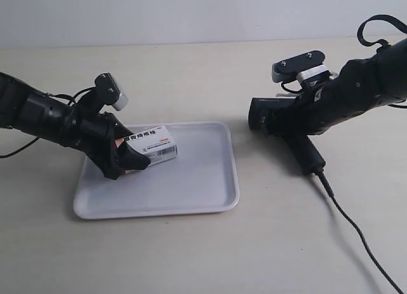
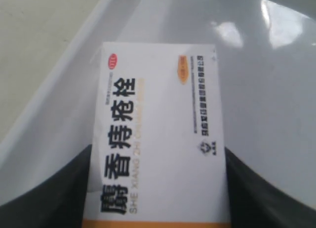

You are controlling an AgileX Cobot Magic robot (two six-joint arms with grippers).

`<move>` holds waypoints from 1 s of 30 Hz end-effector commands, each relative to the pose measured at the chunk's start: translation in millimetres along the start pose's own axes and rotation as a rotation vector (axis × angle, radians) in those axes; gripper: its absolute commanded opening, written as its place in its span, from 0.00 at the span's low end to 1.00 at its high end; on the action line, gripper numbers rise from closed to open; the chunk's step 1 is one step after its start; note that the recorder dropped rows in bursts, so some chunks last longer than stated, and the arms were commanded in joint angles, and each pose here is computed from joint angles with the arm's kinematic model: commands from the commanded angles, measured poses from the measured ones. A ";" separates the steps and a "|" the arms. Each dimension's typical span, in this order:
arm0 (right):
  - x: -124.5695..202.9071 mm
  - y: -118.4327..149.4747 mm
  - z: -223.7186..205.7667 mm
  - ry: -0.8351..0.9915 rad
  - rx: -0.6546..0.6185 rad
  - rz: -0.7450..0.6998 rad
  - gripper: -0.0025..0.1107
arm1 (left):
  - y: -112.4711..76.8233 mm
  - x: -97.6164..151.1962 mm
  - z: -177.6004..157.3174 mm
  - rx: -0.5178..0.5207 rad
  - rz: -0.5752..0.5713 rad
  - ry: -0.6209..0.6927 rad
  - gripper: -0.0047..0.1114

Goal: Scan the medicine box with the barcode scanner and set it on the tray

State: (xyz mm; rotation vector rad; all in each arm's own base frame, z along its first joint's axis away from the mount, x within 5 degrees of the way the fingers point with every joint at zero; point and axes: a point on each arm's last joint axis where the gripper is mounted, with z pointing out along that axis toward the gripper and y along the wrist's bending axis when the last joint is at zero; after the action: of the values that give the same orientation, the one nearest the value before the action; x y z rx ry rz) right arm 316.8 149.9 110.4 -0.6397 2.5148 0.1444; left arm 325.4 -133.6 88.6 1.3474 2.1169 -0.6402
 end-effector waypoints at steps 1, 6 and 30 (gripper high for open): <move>-5.1 0.1 -1.1 -0.048 0.003 0.008 0.02 | -0.2 1.9 3.5 0.009 0.001 0.007 0.63; -6.0 0.0 -1.2 -0.058 0.002 0.082 0.16 | -6.8 2.5 2.7 0.080 0.050 0.017 0.85; -27.0 -0.8 -63.1 -0.126 0.000 0.077 0.73 | -37.0 -66.4 -85.9 0.039 0.054 -0.130 0.74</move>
State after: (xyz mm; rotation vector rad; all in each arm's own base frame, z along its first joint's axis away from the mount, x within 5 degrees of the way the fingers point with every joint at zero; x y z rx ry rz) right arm 315.2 149.2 143.2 -0.5195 2.4668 0.1950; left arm 304.5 -136.2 183.0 1.3579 1.9801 -0.7197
